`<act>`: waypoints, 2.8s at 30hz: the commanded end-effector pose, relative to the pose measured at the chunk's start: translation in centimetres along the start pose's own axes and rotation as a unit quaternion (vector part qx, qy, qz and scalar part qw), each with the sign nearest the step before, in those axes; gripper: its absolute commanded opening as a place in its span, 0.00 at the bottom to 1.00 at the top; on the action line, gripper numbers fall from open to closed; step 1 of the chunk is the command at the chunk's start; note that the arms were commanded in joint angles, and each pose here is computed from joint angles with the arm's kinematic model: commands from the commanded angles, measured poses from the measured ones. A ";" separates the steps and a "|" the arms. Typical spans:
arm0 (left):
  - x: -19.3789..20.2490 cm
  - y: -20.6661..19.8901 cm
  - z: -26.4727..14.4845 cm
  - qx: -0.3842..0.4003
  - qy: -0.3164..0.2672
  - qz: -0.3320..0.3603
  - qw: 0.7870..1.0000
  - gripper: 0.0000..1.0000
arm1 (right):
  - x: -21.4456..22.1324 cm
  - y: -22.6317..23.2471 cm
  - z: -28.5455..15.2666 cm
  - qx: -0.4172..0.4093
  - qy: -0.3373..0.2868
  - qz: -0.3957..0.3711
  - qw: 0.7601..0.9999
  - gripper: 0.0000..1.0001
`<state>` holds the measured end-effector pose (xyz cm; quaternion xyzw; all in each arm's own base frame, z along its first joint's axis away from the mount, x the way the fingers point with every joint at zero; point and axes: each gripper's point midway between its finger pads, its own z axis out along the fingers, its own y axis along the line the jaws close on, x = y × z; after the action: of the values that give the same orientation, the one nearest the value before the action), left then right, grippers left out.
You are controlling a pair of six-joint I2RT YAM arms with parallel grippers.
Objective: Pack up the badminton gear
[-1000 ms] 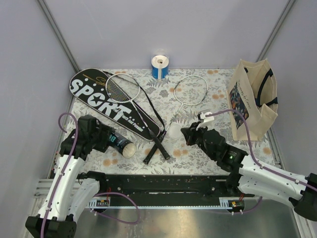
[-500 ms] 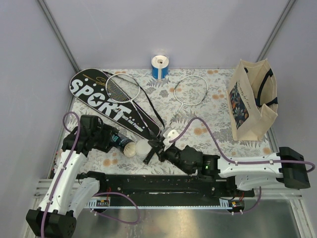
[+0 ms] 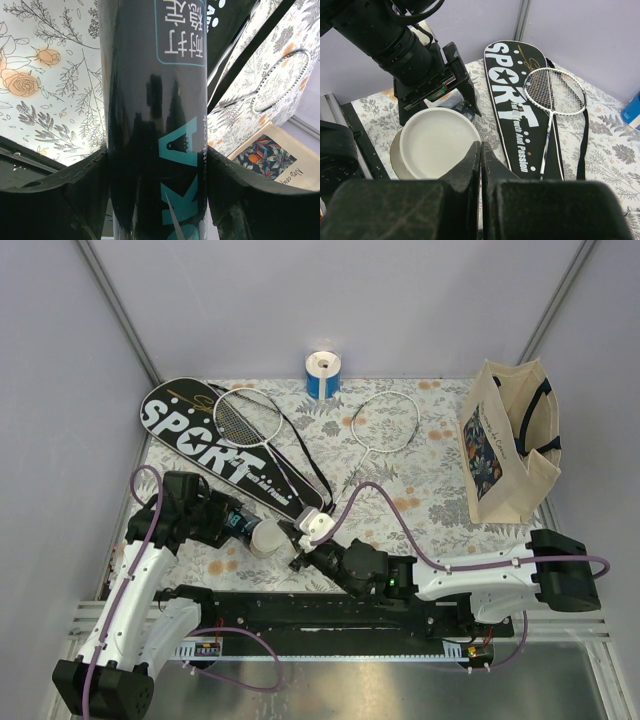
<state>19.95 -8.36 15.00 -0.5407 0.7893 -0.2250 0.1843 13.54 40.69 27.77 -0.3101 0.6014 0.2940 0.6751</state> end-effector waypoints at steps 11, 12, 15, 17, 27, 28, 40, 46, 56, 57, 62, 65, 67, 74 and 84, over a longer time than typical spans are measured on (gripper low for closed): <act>-0.6 -3.1 -1.7 0.048 -0.013 -0.001 0.999 0.16 | -0.9 0.8 0.4 0.032 -0.016 -0.005 0.999 0.00; -0.6 -3.0 -1.7 0.047 -0.013 -0.001 0.999 0.16 | -0.9 0.8 0.4 0.033 -0.017 -0.004 0.999 0.00; -0.6 -2.8 -1.5 0.044 -0.013 -0.005 0.999 0.16 | -1.1 0.7 0.6 0.046 -0.019 -0.009 0.999 0.00; -0.5 -2.8 -1.5 0.044 -0.011 -0.004 0.999 0.16 | -1.2 0.6 0.8 0.053 -0.020 -0.015 0.998 0.00; -0.5 -2.8 -1.6 0.046 -0.010 -0.004 0.999 0.16 | -1.0 0.9 1.2 0.063 -0.018 -0.016 0.998 0.06; -0.5 -2.7 -1.5 0.044 -0.009 -0.004 0.999 0.16 | -1.2 0.7 1.1 0.068 -0.019 -0.011 0.997 0.10; -0.1 -3.2 -1.9 0.052 0.000 -0.004 0.999 0.16 | -0.7 2.3 -0.5 -0.001 0.006 0.042 0.999 0.45; 0.2 -3.5 -2.5 0.065 0.007 0.002 0.998 0.16 | 0.7 3.8 0.1 -0.030 0.026 0.045 0.998 0.49; 2.2 -4.1 -4.4 0.107 0.057 0.007 0.993 0.15 | 3.1 4.9 1.7 -0.042 0.060 0.065 0.995 0.49; 2.4 -4.3 -4.5 0.113 0.064 0.010 0.991 0.14 | 3.1 5.0 1.9 -0.042 0.062 0.066 0.995 0.49; 2.9 -4.4 -4.5 0.117 0.076 0.020 0.990 0.13 | 4.0 5.3 2.2 -0.045 0.077 0.073 0.993 0.44; 2.9 -4.5 -4.9 0.128 0.075 0.021 0.989 0.13 | 4.8 5.2 2.4 -0.047 0.090 0.086 0.991 0.41; 2.9 -4.8 -5.2 0.136 0.073 0.022 0.988 0.13 | 5.3 5.4 2.3 -0.053 0.098 0.095 0.989 0.41; 2.5 -4.8 -5.6 0.145 0.060 0.031 0.987 0.13 | 5.5 5.7 2.3 -0.062 0.107 0.105 0.987 0.28; 0.6 -5.9 -6.2 0.195 -0.013 0.083 0.977 0.14 | 1.9 5.9 -1.7 -0.139 0.121 0.165 0.969 0.64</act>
<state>19.62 -7.67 18.18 -0.4944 0.7869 -0.2594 0.2628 10.07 44.70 25.47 -0.3084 0.6622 0.4098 0.5463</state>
